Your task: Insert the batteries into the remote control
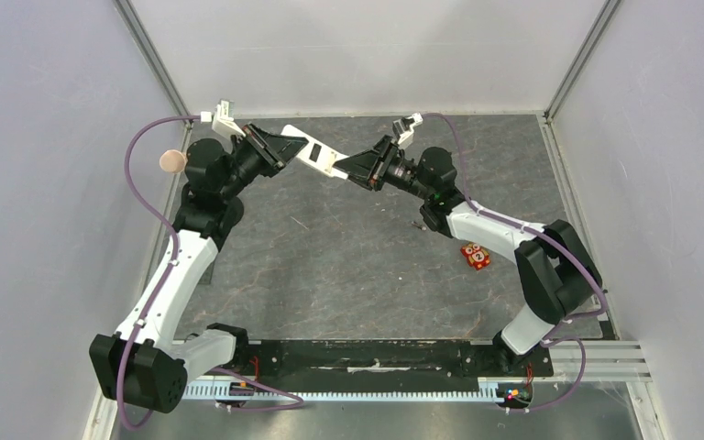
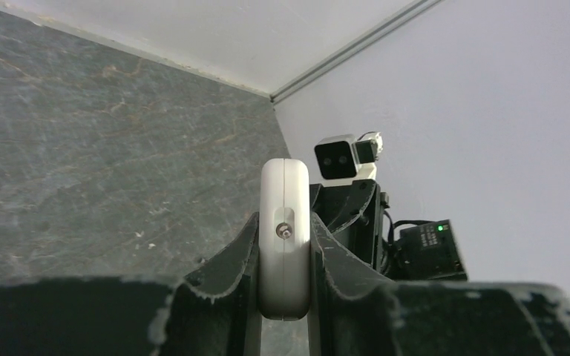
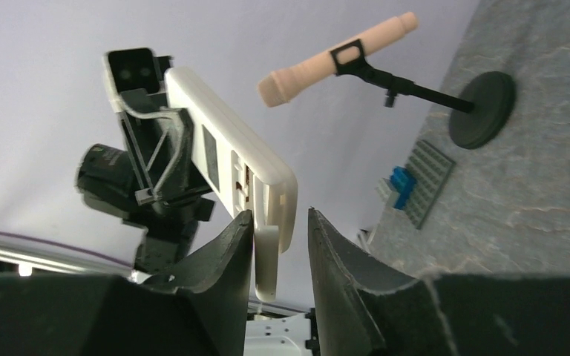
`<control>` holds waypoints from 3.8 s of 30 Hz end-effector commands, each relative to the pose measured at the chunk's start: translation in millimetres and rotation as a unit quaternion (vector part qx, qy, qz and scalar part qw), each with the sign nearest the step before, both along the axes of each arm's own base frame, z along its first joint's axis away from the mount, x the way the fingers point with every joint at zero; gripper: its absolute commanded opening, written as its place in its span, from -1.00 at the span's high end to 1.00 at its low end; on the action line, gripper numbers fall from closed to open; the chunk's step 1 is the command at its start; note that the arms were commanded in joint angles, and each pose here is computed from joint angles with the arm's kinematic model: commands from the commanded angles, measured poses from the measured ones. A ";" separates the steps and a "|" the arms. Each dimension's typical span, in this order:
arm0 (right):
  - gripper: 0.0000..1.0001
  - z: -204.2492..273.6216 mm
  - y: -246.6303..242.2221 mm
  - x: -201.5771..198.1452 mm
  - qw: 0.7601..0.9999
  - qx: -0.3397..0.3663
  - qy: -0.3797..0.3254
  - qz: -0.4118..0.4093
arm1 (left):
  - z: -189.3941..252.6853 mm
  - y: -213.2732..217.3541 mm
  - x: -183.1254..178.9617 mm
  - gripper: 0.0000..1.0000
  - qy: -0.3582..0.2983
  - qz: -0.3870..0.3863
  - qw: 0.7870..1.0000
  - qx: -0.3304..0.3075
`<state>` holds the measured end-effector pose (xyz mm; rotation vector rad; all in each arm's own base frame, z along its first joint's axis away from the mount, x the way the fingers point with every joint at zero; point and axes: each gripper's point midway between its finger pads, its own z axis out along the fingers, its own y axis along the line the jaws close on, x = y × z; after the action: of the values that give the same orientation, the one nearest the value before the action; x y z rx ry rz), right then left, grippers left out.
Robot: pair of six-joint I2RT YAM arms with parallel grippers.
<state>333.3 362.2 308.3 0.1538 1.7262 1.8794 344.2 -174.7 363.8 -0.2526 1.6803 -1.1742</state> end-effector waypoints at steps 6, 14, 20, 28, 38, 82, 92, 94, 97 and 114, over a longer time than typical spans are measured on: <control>0.48 -19.1 11.6 14.9 0.996 -0.085 0.011 0.000 | -3.9 7.0 -2.9 0.96 -0.070 0.010 0.994 0.089; 0.66 -34.5 13.7 15.9 0.989 -0.145 0.007 0.014 | -27.4 31.2 6.1 0.96 -0.060 0.071 0.979 0.183; 0.67 -35.9 14.2 12.0 0.991 -0.133 0.003 0.023 | -43.8 44.3 11.7 0.96 -0.044 0.103 0.971 0.213; 0.63 -145.0 -13.6 49.3 0.942 -0.332 0.012 -0.058 | -49.3 53.4 7.3 0.96 -0.035 0.122 0.967 0.220; 0.59 -250.4 -41.5 56.1 0.880 -0.469 0.050 -0.057 | -48.3 38.6 0.0 0.96 -0.033 0.086 0.978 0.190; -0.15 92.9 -15.1 -44.3 0.978 0.082 -0.185 0.055 | 68.5 -23.2 -50.7 0.96 -0.055 -0.097 0.987 -0.117; 0.80 87.1 -8.0 -37.2 0.979 0.046 -0.188 0.063 | 54.4 -30.7 -60.3 -0.17 -0.048 -0.141 0.985 -0.082; 0.81 80.1 -5.2 -37.6 0.978 0.023 -0.193 0.080 | 53.9 -31.7 -64.4 -0.25 -0.051 -0.161 0.983 -0.064; 0.82 74.6 -6.1 -39.1 0.974 0.004 -0.202 0.099 | 49.9 -32.0 -70.5 -0.25 -0.050 -0.196 0.979 -0.031; 0.55 57.5 -0.3 -30.0 0.973 -0.052 -0.185 0.130 | 22.0 -40.1 -75.2 0.80 -0.042 -0.268 0.962 0.004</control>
<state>298.2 358.9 369.1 -0.4269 1.6239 1.8825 277.4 -212.3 375.2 0.1717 1.7796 -1.5515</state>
